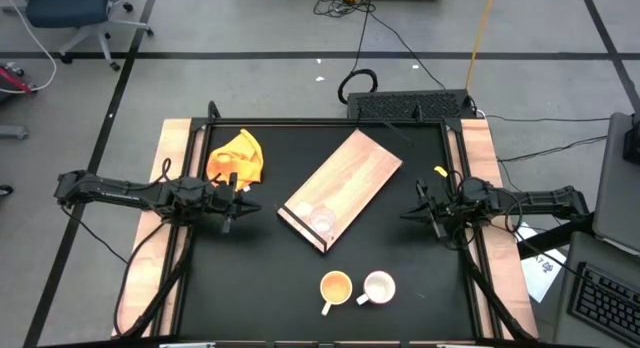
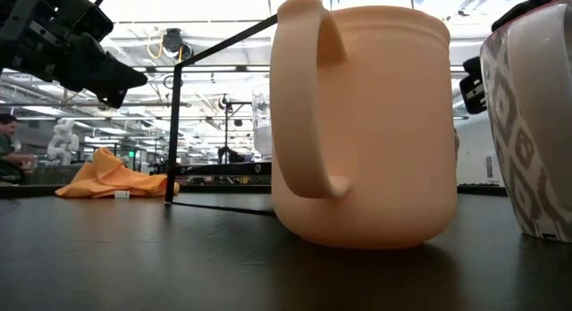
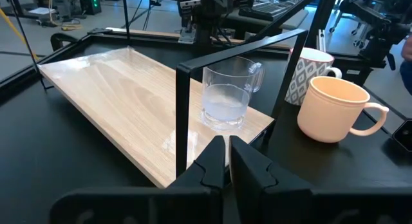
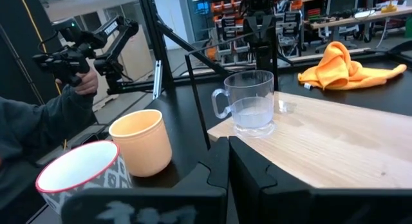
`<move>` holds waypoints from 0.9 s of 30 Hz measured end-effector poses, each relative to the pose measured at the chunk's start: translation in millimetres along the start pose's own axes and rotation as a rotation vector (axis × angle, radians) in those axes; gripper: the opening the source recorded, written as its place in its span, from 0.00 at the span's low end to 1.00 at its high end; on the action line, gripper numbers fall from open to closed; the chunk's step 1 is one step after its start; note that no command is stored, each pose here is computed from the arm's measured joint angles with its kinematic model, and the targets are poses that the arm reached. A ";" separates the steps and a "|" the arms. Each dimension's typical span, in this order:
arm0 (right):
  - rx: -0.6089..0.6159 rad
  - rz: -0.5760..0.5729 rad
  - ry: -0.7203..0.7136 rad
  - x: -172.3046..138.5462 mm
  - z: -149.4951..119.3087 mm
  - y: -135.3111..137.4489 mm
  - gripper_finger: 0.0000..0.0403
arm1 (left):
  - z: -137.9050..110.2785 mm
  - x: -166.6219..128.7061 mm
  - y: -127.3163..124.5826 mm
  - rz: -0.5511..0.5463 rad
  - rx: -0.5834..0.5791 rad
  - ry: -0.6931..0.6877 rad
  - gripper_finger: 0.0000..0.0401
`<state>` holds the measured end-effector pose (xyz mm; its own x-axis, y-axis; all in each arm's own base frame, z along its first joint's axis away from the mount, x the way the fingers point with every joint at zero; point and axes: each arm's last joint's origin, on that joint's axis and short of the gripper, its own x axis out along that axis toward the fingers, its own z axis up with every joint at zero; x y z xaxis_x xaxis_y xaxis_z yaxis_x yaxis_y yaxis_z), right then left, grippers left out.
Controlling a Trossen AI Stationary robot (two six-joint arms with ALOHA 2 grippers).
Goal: Stack small to large cups/mugs on shelf
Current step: Put the orange mug on the shelf
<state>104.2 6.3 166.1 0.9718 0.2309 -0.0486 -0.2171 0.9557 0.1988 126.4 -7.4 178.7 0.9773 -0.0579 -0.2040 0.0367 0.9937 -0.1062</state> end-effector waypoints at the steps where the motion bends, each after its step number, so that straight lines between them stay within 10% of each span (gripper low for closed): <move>1: -0.007 0.001 -0.005 0.0 0.5 0.1 0.00 | 0.0 0.0 0.0 0.000 0.000 0.000 0.06; 27: -0.047 0.022 -0.110 -0.3 10.9 2.2 0.00 | -4.1 -0.1 0.5 0.006 0.019 0.042 0.06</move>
<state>104.5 6.4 177.3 0.9704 0.2330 0.0637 -0.2402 0.9587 0.1521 125.5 -7.3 174.7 0.9678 -0.0559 -0.2452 0.0356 0.9956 -0.0867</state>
